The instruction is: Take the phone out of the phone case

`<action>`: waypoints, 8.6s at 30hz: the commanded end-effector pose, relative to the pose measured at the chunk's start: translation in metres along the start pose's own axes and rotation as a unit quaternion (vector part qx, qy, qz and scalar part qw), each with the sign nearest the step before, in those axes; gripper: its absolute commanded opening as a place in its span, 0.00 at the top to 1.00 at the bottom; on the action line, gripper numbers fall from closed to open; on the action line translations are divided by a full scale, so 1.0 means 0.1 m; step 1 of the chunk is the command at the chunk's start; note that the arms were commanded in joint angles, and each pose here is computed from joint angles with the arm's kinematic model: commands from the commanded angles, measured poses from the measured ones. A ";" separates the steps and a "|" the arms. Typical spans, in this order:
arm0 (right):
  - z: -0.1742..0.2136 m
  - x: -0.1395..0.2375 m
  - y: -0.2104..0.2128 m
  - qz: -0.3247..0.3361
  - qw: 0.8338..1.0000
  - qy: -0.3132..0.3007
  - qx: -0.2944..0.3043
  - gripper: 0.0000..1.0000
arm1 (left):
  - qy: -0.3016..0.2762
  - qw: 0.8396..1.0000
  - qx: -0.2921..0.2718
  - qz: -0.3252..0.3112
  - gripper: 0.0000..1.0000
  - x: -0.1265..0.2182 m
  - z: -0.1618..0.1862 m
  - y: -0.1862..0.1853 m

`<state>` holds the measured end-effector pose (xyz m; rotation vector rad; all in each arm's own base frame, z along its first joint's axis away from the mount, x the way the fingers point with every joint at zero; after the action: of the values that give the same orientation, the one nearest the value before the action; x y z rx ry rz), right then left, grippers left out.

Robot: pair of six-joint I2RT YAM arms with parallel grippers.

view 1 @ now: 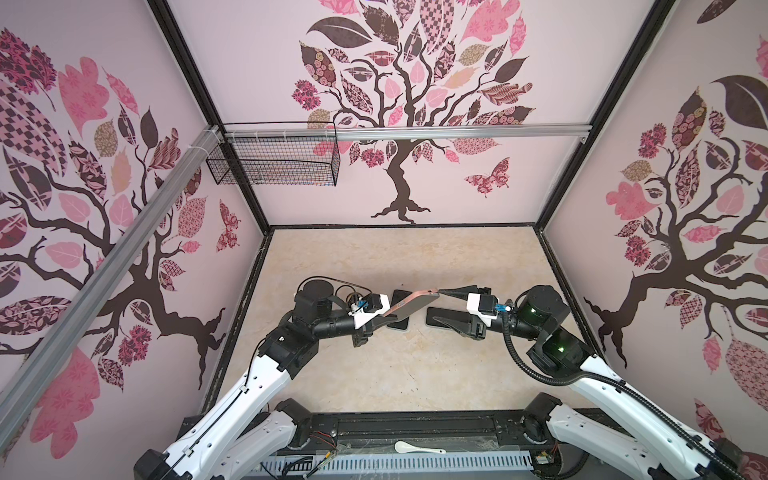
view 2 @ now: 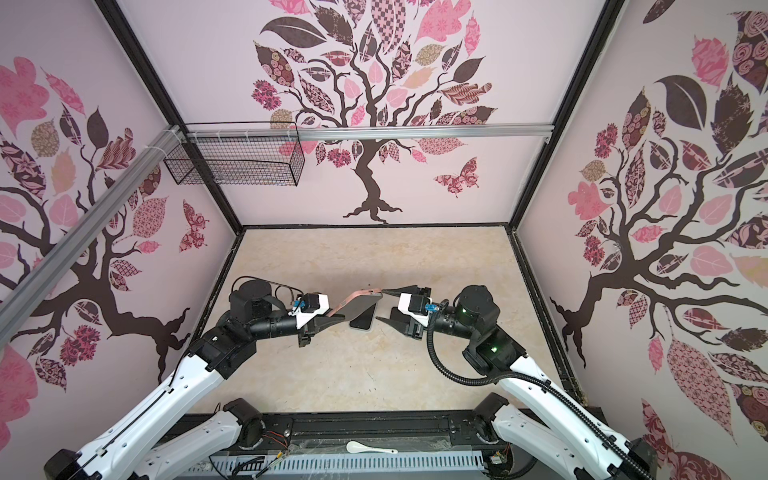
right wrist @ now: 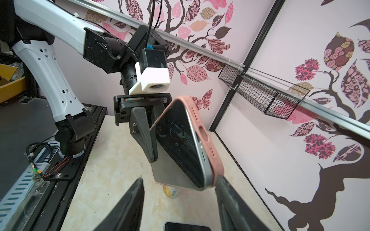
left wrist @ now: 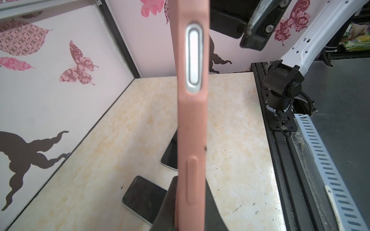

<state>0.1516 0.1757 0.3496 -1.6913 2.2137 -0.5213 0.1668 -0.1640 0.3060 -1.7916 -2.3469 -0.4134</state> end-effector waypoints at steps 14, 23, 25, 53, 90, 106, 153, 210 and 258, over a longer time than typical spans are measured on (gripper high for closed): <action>-0.03 -0.10 0.06 -0.085 0.996 -0.002 -0.033 0.41 | -0.031 0.998 -0.041 0.045 1.00 0.04 -0.23 -0.08; -0.11 0.13 -0.01 0.070 0.997 -0.023 0.008 0.40 | -0.053 0.998 -0.021 -0.022 1.00 0.04 -0.19 0.00; -0.14 0.17 -0.01 0.082 0.996 -0.025 0.022 0.39 | -0.051 0.998 -0.023 -0.026 1.00 0.04 -0.18 0.00; -0.17 0.05 0.06 -0.019 0.999 -0.051 0.003 0.42 | -0.040 0.999 -0.023 0.016 1.00 -0.02 -0.18 -0.01; -0.07 -0.12 0.23 -0.198 0.975 -0.015 -0.097 0.47 | -0.004 0.998 -0.018 0.058 1.00 -0.07 -0.12 -0.05; 0.07 -0.23 0.18 -0.160 0.979 0.036 -0.120 0.49 | 0.012 0.997 -0.017 0.069 1.00 -0.09 -0.11 -0.05; 0.10 -0.45 0.36 -0.188 0.958 -0.103 -0.191 0.62 | -0.200 0.977 0.062 0.051 1.00 0.03 -0.65 -0.07; 0.57 -0.09 -0.01 0.010 0.983 0.136 0.122 1.00 | -0.037 0.980 0.194 -0.037 0.32 0.14 -0.51 0.08; 0.49 -0.31 0.00 -0.059 0.975 0.145 0.159 1.00 | 0.096 0.982 0.164 0.021 0.49 -0.64 -0.48 0.20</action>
<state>0.1821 0.1949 0.2807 -1.7285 2.1327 -1.2147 0.1969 -0.2339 0.3290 -1.6182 -2.0427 -0.1271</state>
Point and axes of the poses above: each gripper's point midway between its finger pads, its own x axis back along the fingers, its own y axis along the line the jaws close on, z = x × y, the point moved 9 cm from there along x, back along the fingers, and after that the axes turned 6 degrees about x, right-handed, at the moved point
